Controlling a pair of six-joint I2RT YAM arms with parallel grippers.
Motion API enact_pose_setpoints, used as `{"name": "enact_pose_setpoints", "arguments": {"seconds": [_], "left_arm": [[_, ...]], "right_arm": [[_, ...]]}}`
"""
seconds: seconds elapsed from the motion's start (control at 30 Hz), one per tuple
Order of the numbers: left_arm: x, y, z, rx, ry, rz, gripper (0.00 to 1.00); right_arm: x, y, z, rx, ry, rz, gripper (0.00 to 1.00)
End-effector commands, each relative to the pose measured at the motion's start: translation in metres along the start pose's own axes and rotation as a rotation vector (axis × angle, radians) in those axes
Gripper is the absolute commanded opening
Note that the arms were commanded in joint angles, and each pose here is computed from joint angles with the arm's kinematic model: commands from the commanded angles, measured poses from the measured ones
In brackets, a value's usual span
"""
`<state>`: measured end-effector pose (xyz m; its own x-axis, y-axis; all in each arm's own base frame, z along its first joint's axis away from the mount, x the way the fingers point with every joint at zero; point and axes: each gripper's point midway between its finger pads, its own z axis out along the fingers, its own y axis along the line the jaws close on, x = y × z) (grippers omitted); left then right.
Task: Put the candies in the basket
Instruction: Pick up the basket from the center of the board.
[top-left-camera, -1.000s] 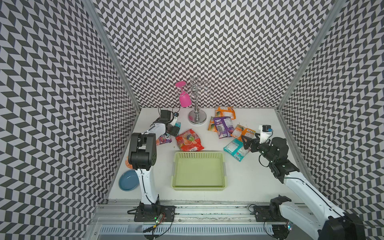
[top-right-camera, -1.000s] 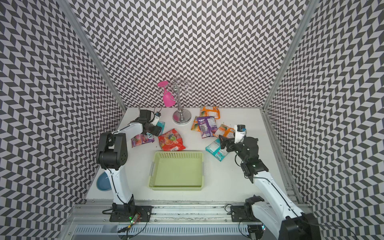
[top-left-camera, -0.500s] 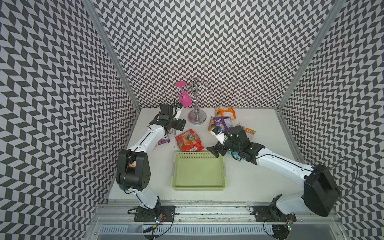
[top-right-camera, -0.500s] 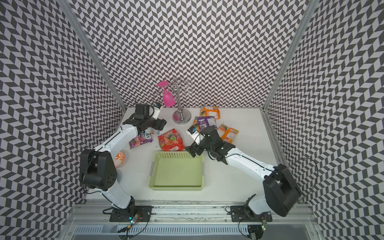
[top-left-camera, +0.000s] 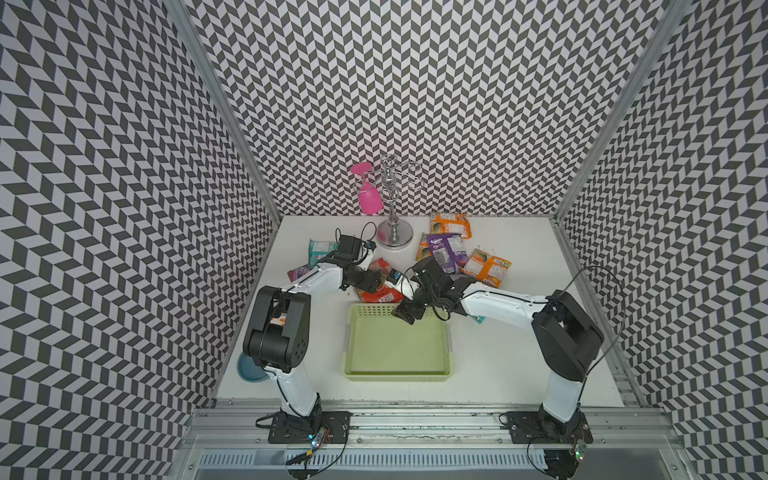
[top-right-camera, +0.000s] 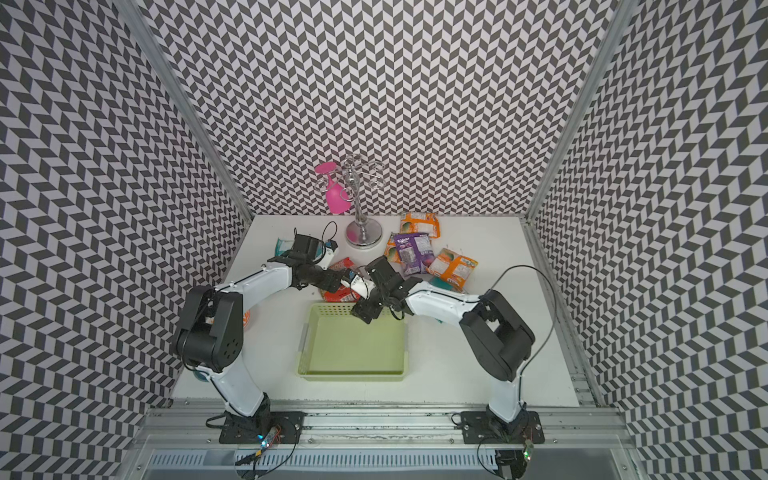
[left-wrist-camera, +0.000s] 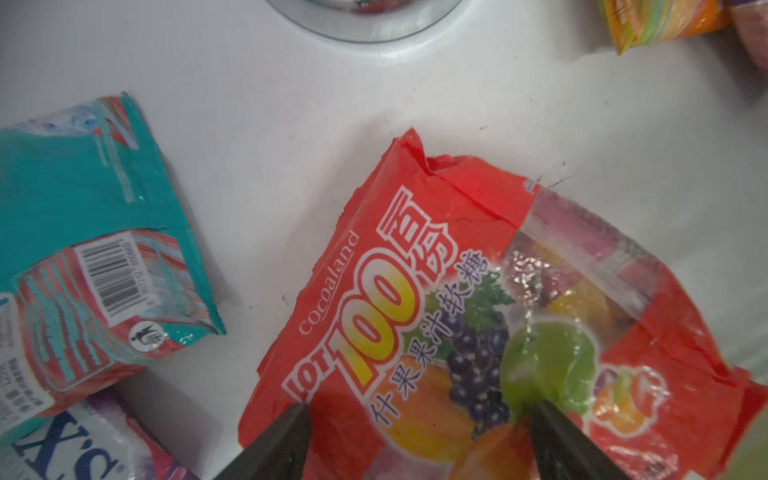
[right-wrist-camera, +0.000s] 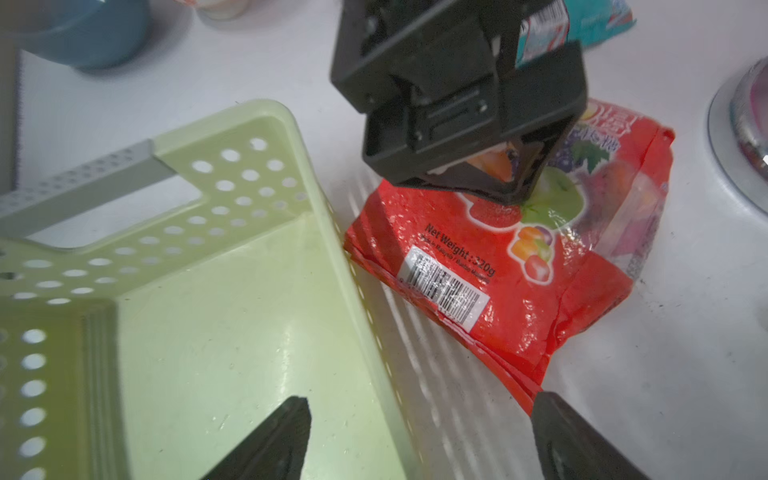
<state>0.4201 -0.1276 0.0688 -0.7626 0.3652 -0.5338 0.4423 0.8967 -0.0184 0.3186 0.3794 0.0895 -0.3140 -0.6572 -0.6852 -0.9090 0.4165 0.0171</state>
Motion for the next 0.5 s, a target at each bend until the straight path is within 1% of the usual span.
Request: {"name": "enact_pose_setpoints", "arguments": {"seconds": [0.0,0.13,0.23,0.3,0.4,0.43,0.47], "left_arm": [[0.023,0.018,0.009,-0.092,0.069,-0.017,0.88],[0.032,0.052,0.007,-0.163,0.074,-0.079,0.88],[0.036,0.076,0.002,-0.199,0.071,-0.135,0.88],[0.038,0.087,-0.002,-0.219,0.066,-0.157,0.88],[0.04,0.099,-0.006,-0.248,0.056,-0.183,0.88],[0.041,0.102,-0.007,-0.252,0.055,-0.189,0.89],[0.04,0.105,-0.008,-0.258,0.052,-0.196,0.88]], "right_arm": [[0.019,-0.007,0.006,0.042,0.087,0.011,0.8],[0.03,-0.015,0.0,0.096,0.112,0.031,0.64],[0.032,-0.018,-0.01,0.103,0.103,0.056,0.47],[0.035,-0.021,-0.018,0.105,0.096,0.077,0.34],[0.042,-0.027,-0.031,0.117,0.096,0.109,0.17],[0.045,-0.028,-0.035,0.122,0.096,0.119,0.13],[0.048,-0.03,-0.04,0.129,0.093,0.126,0.11]]}}
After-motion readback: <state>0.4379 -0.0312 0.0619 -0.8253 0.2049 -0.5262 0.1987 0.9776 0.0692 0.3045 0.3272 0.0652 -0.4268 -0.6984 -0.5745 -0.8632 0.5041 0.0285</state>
